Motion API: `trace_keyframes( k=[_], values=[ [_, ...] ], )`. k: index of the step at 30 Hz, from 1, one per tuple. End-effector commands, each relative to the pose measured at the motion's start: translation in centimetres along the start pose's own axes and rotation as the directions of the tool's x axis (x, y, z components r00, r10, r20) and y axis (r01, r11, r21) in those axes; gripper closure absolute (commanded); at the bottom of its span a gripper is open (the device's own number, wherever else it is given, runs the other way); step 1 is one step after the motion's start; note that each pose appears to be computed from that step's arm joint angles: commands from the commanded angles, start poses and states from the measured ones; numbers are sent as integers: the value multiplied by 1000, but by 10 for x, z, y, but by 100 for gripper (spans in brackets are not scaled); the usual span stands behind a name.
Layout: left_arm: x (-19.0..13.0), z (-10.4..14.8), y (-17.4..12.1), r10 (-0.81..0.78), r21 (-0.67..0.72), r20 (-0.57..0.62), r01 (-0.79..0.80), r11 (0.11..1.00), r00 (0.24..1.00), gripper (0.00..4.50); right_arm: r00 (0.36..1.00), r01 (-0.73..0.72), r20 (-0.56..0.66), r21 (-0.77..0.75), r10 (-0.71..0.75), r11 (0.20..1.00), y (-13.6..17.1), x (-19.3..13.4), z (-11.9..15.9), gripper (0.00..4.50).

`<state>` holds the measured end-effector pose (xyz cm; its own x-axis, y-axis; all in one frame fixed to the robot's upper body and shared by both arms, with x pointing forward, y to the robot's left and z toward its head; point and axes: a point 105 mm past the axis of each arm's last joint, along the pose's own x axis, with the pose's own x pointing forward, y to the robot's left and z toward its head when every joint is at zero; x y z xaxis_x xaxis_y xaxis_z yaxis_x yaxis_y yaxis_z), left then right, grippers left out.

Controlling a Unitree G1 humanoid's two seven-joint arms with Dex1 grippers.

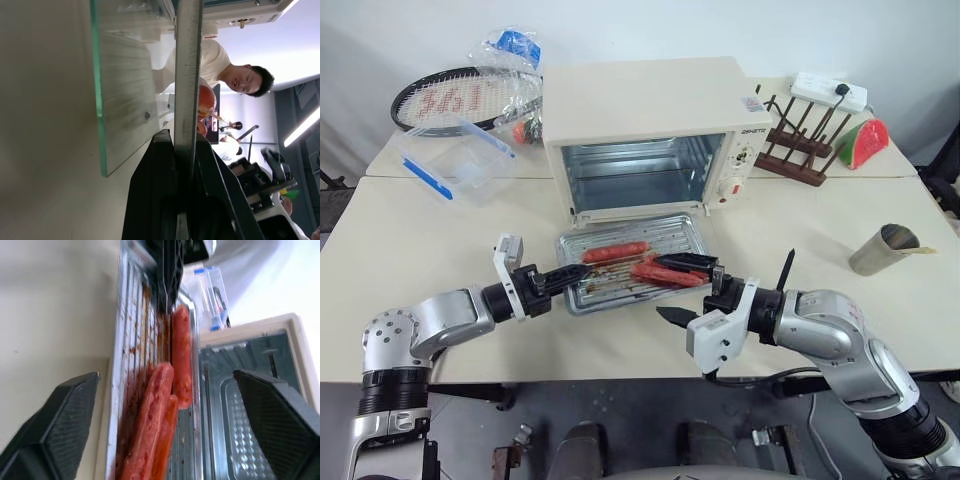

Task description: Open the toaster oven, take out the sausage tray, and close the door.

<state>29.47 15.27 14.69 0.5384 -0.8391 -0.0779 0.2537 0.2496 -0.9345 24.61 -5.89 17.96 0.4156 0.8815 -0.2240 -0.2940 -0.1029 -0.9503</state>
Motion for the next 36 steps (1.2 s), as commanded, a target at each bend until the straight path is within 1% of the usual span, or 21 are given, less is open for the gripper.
trace_keyframes(
  k=[1,3,5,7,9,10,12,15,16,17,18,19,21,24,26,33,36],
  values=[
    [-3,1,-11,-50,25,21,49,998,999,450,996,-42,83,16,41,999,-4,-12,9,2],
    [-5,1,-12,-65,27,32,64,998,997,450,994,-64,95,48,59,997,-6,-18,7,2],
    [-13,6,-19,-113,41,79,110,993,990,450,993,-107,72,165,96,980,-10,-29,-5,2],
    [-20,7,-18,-117,44,104,113,993,988,450,989,-148,54,277,138,949,-10,-40,-16,2],
    [-28,6,-17,-117,45,120,113,993,986,450,993,-115,17,365,116,924,-13,-49,-25,2],
    [-33,5,-16,-115,45,133,110,993,984,450,994,-104,27,405,102,909,-16,-53,-27,2],
    [-43,2,-13,-107,46,166,100,994,980,450,995,-84,-13,496,104,864,-16,-62,-41,2],
    [-54,-7,-8,-90,42,191,83,996,977,450,992,-67,-53,574,118,816,-15,-75,-61,62],
    [-56,-8,-7,-88,42,192,82,996,977,450,991,-59,-60,585,116,809,-16,-76,-64,92],
    [-57,-11,-7,-87,44,192,80,996,977,450,993,-38,-69,601,99,798,-18,-78,-68,130],
    [-61,-14,-5,-78,41,205,71,997,976,450,992,-7,-96,610,83,793,-18,-81,-80,163],
    [-67,-17,-4,-66,40,227,58,997,972,450,986,32,-148,620,77,784,-15,-84,-99,203],
    [-78,-22,-1,-47,39,271,37,999,961,450,973,59,-209,632,96,773,-3,-87,-125,273],
    [-91,-25,-1,-30,45,343,15,999,939,450,970,44,-210,654,125,755,10,-82,-143,376],
    [-99,-30,-1,-16,46,390,-2,999,921,450,973,48,-199,673,118,738,13,-76,-150,448],
    [-120,-50,0,42,14,513,-57,998,857,450,977,11,-159,702,141,712,28,-65,-163,448],
    [-134,-59,-1,78,-7,586,-91,996,807,450,979,-11,-135,718,155,696,37,-57,-165,448]
  ],
)
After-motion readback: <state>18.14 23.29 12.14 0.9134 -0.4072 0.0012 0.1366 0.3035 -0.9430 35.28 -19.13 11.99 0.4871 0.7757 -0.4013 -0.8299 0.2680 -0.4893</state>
